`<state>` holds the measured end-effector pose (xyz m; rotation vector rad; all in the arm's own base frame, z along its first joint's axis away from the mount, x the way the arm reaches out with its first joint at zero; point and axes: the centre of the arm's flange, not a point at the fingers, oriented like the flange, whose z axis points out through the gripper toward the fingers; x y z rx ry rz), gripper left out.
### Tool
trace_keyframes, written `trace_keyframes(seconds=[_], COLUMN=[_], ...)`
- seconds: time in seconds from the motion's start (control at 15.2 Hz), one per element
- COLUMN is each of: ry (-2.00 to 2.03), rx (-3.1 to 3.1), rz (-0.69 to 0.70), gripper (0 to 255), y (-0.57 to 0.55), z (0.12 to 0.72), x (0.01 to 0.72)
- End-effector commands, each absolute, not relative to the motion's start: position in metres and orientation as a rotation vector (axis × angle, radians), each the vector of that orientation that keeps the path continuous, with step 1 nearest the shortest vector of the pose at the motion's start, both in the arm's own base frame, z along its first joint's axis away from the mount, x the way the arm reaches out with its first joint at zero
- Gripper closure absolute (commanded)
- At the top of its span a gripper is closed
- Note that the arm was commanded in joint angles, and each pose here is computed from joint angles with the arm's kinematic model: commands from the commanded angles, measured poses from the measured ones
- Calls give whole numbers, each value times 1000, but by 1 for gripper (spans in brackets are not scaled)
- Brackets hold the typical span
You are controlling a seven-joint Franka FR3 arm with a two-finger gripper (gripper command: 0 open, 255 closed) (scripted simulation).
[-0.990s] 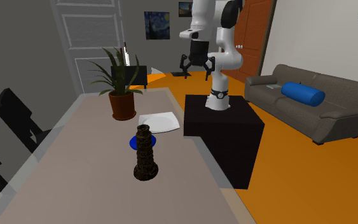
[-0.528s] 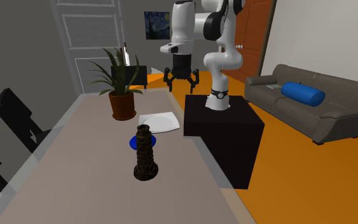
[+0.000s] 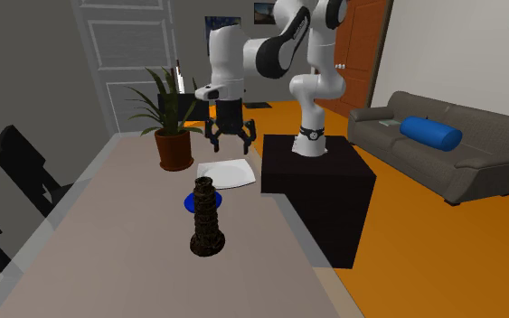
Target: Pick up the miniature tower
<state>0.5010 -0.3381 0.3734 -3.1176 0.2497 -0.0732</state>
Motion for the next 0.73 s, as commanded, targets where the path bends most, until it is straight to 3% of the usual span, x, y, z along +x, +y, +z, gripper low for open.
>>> trace_keyframes(seconds=[0.0,0.66], ry=[262,303], rx=[-3106,-3069], rz=[-82,-107], gripper=[0,0], y=[-360,-427], z=[361,299], x=[509,544])
